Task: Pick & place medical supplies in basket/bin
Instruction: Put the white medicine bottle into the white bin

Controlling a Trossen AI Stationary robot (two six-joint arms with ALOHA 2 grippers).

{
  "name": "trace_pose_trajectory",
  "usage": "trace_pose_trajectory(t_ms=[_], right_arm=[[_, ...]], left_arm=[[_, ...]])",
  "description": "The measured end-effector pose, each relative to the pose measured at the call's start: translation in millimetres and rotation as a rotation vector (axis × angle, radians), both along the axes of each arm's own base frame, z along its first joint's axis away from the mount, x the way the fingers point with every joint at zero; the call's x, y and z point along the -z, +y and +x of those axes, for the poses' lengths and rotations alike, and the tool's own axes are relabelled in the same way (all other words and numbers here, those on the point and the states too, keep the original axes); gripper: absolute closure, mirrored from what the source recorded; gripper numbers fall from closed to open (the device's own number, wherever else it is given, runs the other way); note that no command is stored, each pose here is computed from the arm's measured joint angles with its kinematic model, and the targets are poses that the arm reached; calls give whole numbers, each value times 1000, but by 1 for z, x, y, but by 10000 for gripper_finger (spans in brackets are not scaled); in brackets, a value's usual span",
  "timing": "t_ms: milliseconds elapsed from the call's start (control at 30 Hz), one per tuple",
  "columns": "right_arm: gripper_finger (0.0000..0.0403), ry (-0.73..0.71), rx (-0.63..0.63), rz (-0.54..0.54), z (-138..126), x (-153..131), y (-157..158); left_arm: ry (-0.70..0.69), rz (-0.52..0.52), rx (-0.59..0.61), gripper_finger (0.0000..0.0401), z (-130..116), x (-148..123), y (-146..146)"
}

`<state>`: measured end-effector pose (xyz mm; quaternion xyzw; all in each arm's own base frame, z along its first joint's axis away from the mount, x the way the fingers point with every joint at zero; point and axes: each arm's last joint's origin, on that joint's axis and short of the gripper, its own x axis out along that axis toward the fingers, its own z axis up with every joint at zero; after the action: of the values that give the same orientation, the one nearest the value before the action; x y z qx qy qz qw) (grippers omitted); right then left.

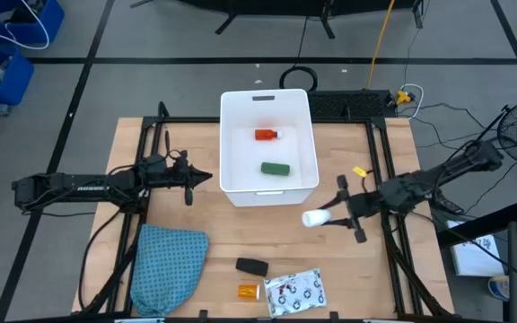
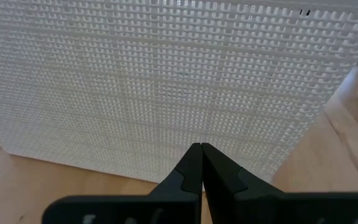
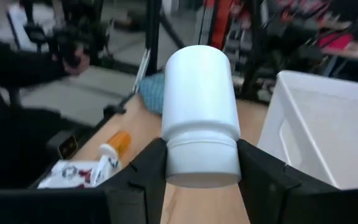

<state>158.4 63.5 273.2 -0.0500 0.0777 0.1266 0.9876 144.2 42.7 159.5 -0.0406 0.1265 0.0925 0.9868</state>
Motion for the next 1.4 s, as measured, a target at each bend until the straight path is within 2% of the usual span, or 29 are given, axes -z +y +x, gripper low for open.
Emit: trace_pose_trajectory(t_ms=[200,367,467,600,767,967,1067,1233,1300,1400], right_arm=[[249,-107,44,23,-29,19,-13],[253,-161,67,48,-41,27,-19],[245,-245,154,57,-41,19,-22],[242,-328,211,-21,-33,-9,-27],[253,-314,334,-165,-12,-62,-39],[251,-118,534,-402,23,-125,-78],[250,-49,556,-452,42,-145,-109],[253,-1,465,-376,75,-153,-165],[253,44,448,-373,91,-143,-188],[253,148,393,-423,114,-113,-218]], left_arm=[[-1,-5,-1,393,0,0,0],[-1,0,0,393,0,0,0],[-1,0,0,393,0,0,0],[0,12,2,393,0,0,0],[1,20,4,393,0,0,0],[1,21,4,393,0,0,0],[1,22,4,393,0,0,0],[6,48,11,393,0,0,0],[10,62,15,393,0,0,0],[19,82,21,393,0,0,0]])
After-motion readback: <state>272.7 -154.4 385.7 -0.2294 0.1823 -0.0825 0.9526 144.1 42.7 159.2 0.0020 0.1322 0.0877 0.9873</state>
